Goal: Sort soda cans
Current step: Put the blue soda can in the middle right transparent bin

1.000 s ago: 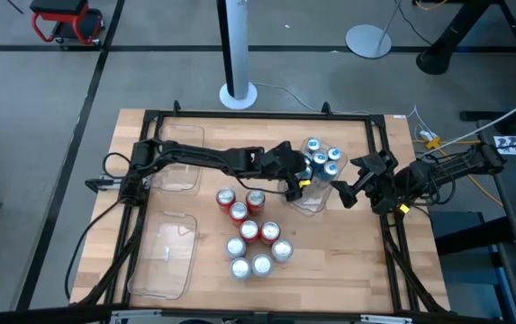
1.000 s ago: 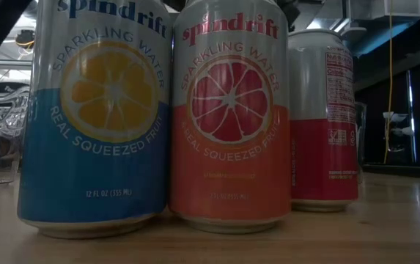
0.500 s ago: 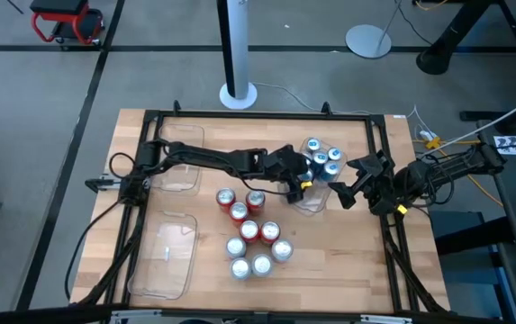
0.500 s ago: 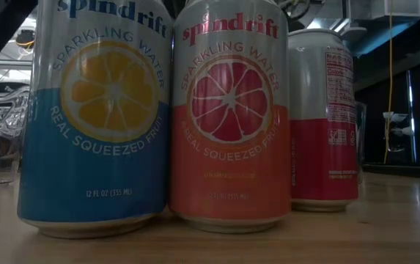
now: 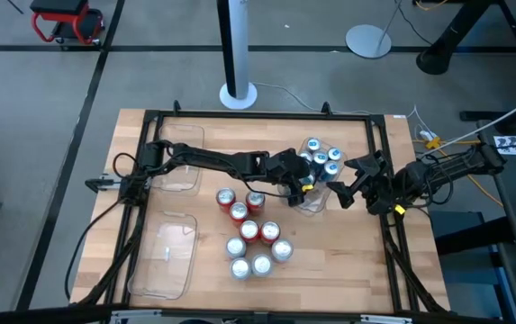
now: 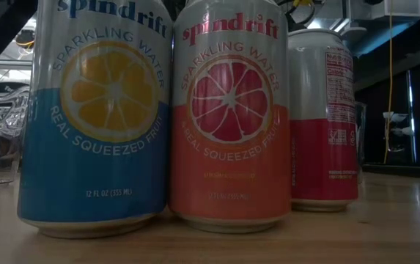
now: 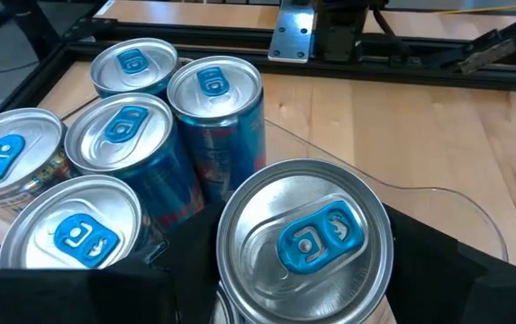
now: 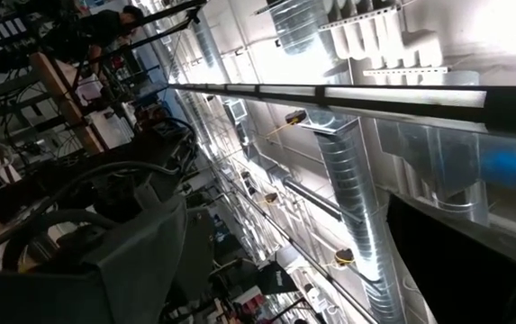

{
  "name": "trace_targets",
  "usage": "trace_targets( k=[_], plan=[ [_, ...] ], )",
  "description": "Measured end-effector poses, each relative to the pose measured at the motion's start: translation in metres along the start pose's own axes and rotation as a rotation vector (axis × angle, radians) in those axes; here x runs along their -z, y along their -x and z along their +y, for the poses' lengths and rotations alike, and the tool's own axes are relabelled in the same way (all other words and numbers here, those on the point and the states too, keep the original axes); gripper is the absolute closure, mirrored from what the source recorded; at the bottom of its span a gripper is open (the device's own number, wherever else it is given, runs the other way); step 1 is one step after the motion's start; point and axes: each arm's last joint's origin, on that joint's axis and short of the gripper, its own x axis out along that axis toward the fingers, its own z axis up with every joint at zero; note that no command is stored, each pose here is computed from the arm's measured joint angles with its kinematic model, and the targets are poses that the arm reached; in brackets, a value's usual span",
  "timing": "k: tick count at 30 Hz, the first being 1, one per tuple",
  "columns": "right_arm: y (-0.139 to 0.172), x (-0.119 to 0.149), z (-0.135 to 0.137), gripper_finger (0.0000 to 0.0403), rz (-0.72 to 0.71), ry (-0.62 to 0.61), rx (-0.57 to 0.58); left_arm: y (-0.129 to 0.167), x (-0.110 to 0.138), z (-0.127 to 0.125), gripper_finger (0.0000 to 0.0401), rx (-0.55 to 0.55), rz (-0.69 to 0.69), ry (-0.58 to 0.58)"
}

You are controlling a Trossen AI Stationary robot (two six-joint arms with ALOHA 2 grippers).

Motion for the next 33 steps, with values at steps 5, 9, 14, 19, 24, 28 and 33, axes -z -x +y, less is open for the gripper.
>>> trace_targets(
  k=[5, 9, 14, 19, 24, 28, 33],
  plan=[
    [0.000, 0.000, 0.001, 0.0023, 0.002, 0.002, -0.010, 0.000, 0.001, 0.004, 0.0164, -0.007, 0.007, 0.004],
    [0.000, 0.000, 0.001, 0.0023, 0.002, 0.001, -0.010, -0.001, 0.001, 0.009, 0.0164, -0.013, 0.009, 0.010],
    [0.000, 0.000, 0.001, 0.0023, 0.003, 0.000, -0.011, -0.001, 0.001, 0.009, 0.0163, -0.012, 0.010, 0.012],
    [0.000, 0.000, 0.002, 0.0023, 0.004, 0.003, -0.019, -0.001, 0.001, 0.009, 0.0163, -0.012, 0.009, 0.026],
    [0.000, 0.000, 0.002, 0.0023, 0.005, 0.003, -0.020, -0.002, 0.001, 0.013, 0.0163, -0.016, 0.010, 0.058],
    [0.000, 0.000, 0.002, 0.0023, 0.004, 0.002, -0.019, -0.002, 0.002, 0.017, 0.0147, -0.024, 0.012, 0.055],
    [0.000, 0.000, 0.002, 0.0023, 0.004, 0.002, -0.019, -0.003, 0.002, 0.024, 0.0108, -0.042, 0.012, 0.056]
  ],
)
